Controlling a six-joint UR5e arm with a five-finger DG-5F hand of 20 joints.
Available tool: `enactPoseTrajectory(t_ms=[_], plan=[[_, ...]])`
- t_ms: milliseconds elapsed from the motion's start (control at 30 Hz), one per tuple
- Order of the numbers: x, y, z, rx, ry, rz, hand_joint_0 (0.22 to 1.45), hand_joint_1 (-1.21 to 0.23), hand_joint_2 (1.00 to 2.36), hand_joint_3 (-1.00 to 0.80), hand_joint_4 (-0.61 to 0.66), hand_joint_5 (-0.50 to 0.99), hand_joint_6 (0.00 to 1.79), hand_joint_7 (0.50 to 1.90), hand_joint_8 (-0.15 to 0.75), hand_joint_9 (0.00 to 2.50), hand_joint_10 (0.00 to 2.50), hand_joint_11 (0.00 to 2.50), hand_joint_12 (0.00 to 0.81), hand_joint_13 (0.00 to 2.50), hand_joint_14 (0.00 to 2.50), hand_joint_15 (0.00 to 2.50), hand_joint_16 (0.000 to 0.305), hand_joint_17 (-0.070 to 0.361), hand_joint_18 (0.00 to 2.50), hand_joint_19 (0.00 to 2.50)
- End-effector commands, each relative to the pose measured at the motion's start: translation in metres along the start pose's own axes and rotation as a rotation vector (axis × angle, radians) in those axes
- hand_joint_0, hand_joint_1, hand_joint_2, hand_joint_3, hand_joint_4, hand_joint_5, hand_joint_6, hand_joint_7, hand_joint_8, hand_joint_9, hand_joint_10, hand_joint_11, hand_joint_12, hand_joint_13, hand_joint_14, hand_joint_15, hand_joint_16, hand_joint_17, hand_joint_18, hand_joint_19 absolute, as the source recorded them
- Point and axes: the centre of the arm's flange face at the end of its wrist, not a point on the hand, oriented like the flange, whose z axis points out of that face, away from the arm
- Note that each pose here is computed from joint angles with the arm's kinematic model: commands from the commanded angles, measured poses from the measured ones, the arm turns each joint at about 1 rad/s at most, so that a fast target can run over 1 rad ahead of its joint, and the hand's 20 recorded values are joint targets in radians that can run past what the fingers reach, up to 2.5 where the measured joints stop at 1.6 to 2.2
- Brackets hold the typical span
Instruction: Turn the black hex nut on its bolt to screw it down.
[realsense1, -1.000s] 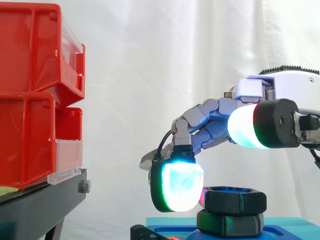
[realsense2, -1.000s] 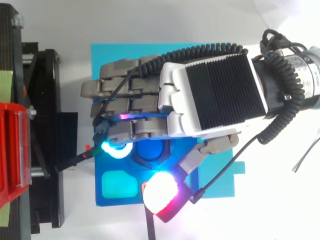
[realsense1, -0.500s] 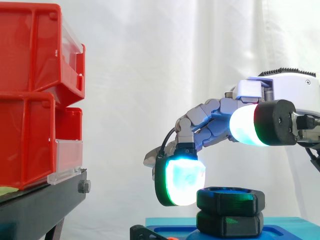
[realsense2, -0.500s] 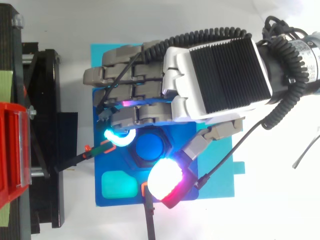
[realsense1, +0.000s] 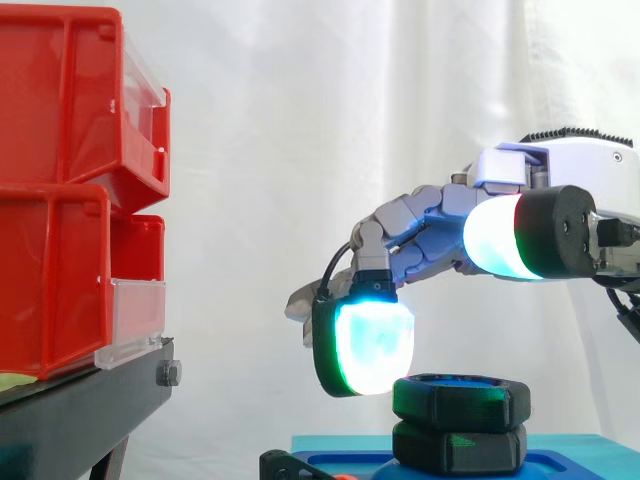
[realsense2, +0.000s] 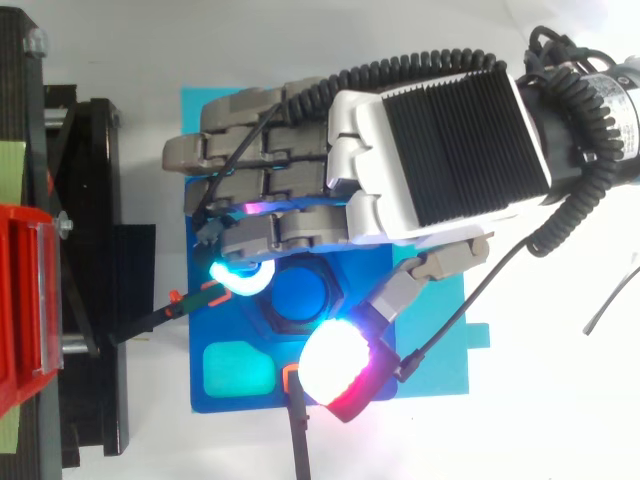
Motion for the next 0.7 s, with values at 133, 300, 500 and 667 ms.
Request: enactPoseTrajectory(t_ms=[133,300,500,667], plan=[[-0.009,0.007,0.010,-0.020,-0.040,-0.010,0.49,-0.25,1.00,-0.50,0.28,-0.15,0.59,1.19,0.273,0.61,0.01,0.35,0.309,0.43,0.00,0.06,0.050,0.112,0.42,0.25],[-0.006,0.013,0.013,-0.029,-0.038,-0.010,0.49,-0.27,1.00,-0.50,0.28,-0.14,0.50,1.29,0.266,0.61,0.01,0.34,0.308,0.43,0.00,0.06,0.049,0.111,0.42,0.25],[-0.002,0.029,0.020,-0.049,-0.037,-0.015,0.49,-0.27,1.00,-0.50,0.28,-0.14,0.50,1.23,0.261,0.61,0.01,0.35,0.308,0.43,0.00,0.06,0.049,0.111,0.42,0.25],[0.002,0.044,0.025,-0.063,-0.031,-0.021,0.49,-0.27,1.00,-0.50,0.29,-0.14,0.50,1.22,0.260,0.61,0.01,0.34,0.308,0.43,0.00,0.06,0.049,0.111,0.42,0.25]])
